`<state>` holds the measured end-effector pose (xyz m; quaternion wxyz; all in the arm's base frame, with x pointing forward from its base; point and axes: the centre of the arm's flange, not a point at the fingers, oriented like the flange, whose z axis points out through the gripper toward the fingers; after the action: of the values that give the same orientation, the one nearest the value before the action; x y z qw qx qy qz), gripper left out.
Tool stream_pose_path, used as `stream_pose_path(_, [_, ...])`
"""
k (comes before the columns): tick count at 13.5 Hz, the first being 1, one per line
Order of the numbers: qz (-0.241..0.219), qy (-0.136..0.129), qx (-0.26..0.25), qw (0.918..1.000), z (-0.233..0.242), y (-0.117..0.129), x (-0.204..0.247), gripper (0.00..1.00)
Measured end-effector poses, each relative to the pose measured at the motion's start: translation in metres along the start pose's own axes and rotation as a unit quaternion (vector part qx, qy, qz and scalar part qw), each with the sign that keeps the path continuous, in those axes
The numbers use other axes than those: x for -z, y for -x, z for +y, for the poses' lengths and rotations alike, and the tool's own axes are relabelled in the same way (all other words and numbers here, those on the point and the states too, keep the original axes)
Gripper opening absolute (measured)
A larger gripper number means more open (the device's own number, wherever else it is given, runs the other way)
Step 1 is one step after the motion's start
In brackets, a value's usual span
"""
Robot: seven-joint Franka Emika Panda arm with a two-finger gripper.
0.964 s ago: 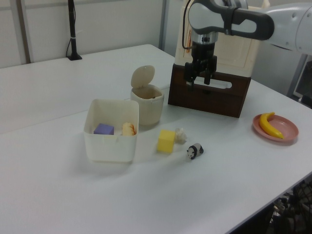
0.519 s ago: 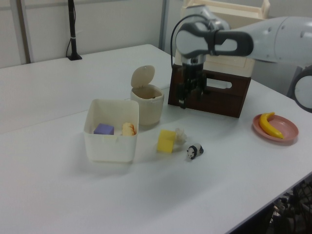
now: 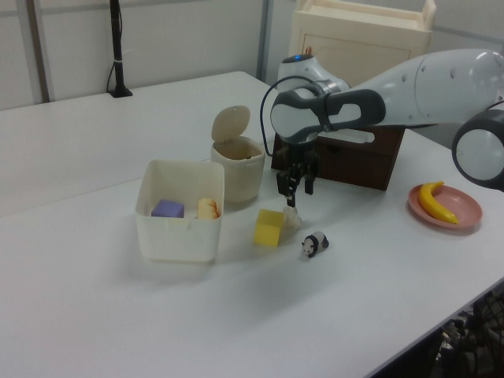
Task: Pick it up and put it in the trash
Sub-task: 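Lower the open gripper onto the white tissue and close on it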
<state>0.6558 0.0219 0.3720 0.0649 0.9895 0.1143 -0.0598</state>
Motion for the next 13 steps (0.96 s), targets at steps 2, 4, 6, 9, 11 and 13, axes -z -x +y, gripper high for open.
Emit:
stream_pose_path(2, [-0.009, 0.000, 0.003, 1.0000, -0.002, 0.000, -0.015, 0.59])
stream_pose_path(4, [-0.006, 0.001, 0.005, 1.0000, -0.005, -0.003, -0.022, 0.52])
stream_pose_path(6, [-0.003, 0.002, 0.006, 1.0000, -0.006, -0.006, -0.028, 0.48])
stream_pose_path(9, [-0.006, 0.002, 0.007, 1.0000, -0.009, -0.008, -0.035, 0.41])
stream_pose_path(11, [-0.006, 0.003, 0.007, 1.0000, -0.016, -0.010, -0.036, 0.22])
stream_pose_path(13, [0.004, 0.005, -0.006, 1.0000, -0.017, -0.013, -0.029, 0.02])
